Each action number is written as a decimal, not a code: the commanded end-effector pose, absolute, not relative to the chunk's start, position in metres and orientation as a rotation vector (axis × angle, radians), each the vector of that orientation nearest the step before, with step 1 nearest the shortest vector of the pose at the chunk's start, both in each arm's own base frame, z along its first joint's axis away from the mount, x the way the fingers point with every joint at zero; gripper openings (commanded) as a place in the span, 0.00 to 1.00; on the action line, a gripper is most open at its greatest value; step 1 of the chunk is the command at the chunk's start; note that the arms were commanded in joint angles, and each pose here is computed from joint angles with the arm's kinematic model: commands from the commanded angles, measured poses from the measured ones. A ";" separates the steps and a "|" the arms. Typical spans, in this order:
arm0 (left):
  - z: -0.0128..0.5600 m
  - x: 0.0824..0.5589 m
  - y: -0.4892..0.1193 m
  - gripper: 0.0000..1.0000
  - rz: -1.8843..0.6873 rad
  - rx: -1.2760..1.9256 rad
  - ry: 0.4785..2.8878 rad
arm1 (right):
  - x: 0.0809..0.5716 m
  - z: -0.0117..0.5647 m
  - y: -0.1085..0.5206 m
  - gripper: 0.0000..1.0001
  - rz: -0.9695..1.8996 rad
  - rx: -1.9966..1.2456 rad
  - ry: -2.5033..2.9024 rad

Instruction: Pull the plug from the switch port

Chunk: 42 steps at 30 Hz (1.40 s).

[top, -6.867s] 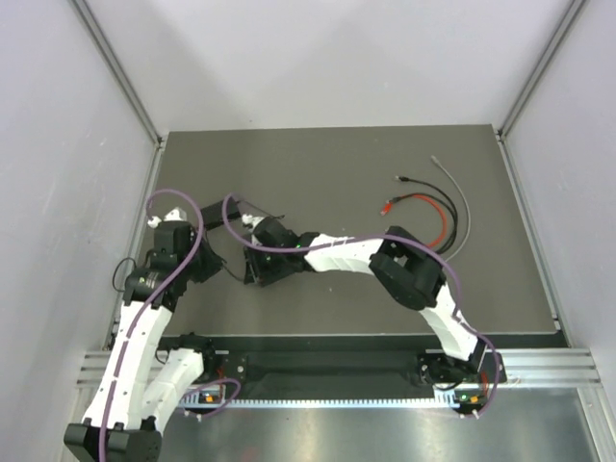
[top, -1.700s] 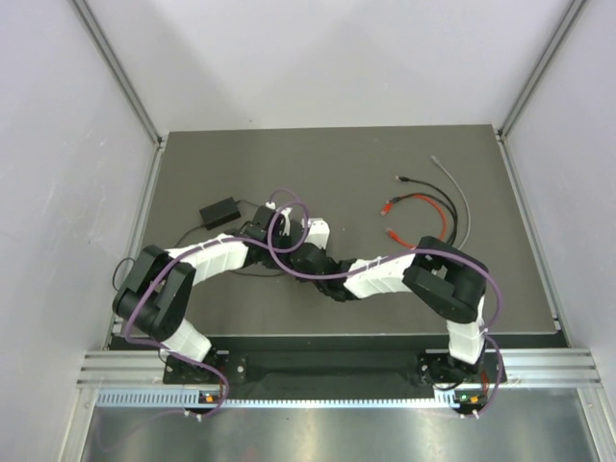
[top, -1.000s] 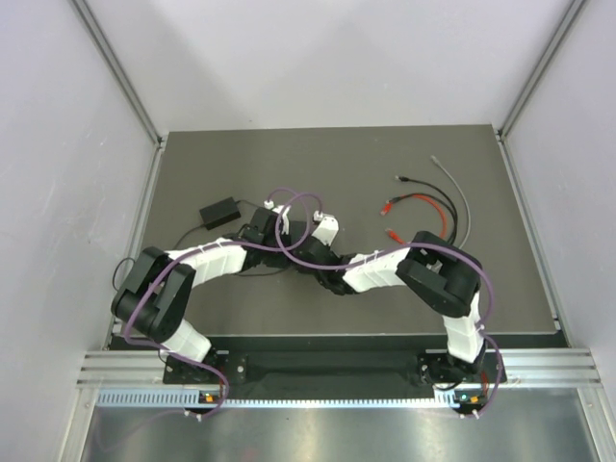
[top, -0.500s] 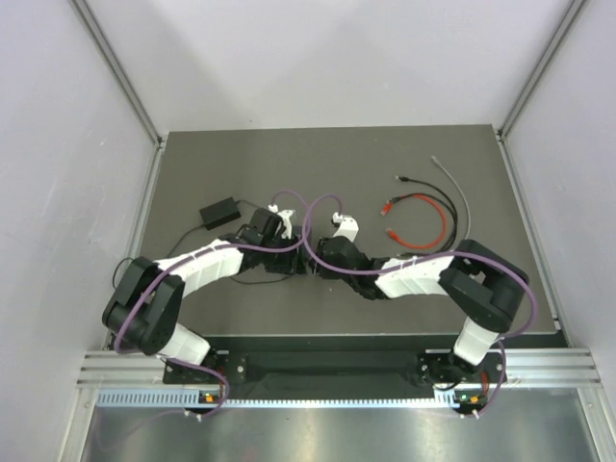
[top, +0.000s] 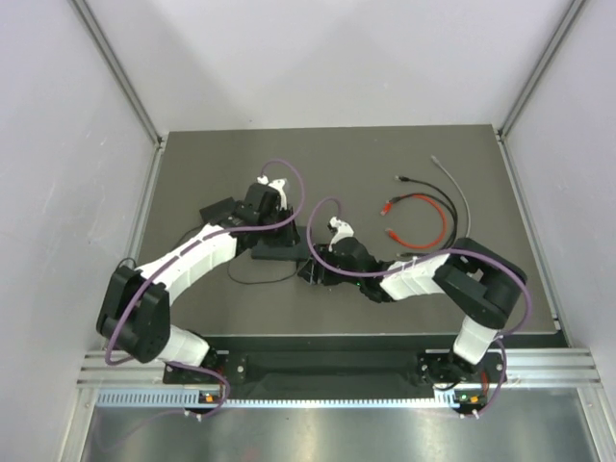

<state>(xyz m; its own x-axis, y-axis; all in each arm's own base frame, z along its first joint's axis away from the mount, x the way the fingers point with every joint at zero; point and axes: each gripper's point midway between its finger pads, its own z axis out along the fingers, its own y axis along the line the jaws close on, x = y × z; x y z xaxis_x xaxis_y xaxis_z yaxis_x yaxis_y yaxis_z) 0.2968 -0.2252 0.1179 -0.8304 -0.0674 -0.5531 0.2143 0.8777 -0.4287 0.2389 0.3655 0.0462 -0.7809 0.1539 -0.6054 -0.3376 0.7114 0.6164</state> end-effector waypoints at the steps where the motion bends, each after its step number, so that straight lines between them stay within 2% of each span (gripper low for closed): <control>1: 0.113 0.312 -0.221 0.29 -0.628 -0.005 2.506 | 0.244 0.070 0.393 0.56 1.159 -0.133 2.162; 5: 0.094 0.321 -0.218 0.23 -0.681 -0.036 2.602 | 0.252 0.055 0.395 0.53 1.124 -0.079 2.182; 9: 0.080 0.326 -0.227 0.16 -0.741 -0.009 2.630 | 0.255 0.053 0.396 0.45 1.159 -0.022 2.165; 12: 0.075 0.328 -0.230 0.16 -0.776 -0.011 2.611 | 0.255 0.053 0.400 0.39 1.194 0.009 2.155; 15: 0.064 0.329 -0.228 0.15 -0.762 -0.020 2.628 | 0.256 0.048 0.401 0.38 1.202 0.045 2.171; 22: 0.036 0.325 -0.220 0.06 -0.721 -0.090 2.704 | 0.264 0.036 0.405 0.31 1.184 0.156 2.210; 25: 0.027 0.322 -0.220 0.05 -0.727 -0.122 2.730 | 0.267 0.030 0.402 0.27 1.168 0.224 2.218; 32: 0.013 0.318 -0.217 0.01 -0.708 -0.175 2.758 | 0.274 0.026 0.398 0.24 1.185 0.373 2.215; 34: 0.010 0.314 -0.216 0.00 -0.708 -0.201 2.768 | 0.277 0.022 0.398 0.21 1.190 0.390 2.225; 37: 0.005 0.310 -0.217 0.00 -0.724 -0.224 2.776 | 0.276 0.016 0.403 0.10 1.231 0.395 2.257; 38: 0.001 0.309 -0.215 0.00 -0.716 -0.232 2.783 | 0.275 0.018 0.404 0.00 1.261 0.407 2.249; 42: -0.007 0.306 -0.212 0.00 -0.716 -0.274 2.797 | 0.261 0.006 0.402 0.00 1.299 0.386 2.321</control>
<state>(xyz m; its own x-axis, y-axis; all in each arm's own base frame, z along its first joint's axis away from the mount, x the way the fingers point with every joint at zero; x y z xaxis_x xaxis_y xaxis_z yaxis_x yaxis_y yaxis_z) 0.3328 -0.2391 0.0458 -0.9302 -0.2275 -0.2881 -0.0069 0.7955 -0.6059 0.2664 0.4031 0.0221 -0.8315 0.4744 -0.2892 -0.0073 0.5111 0.8595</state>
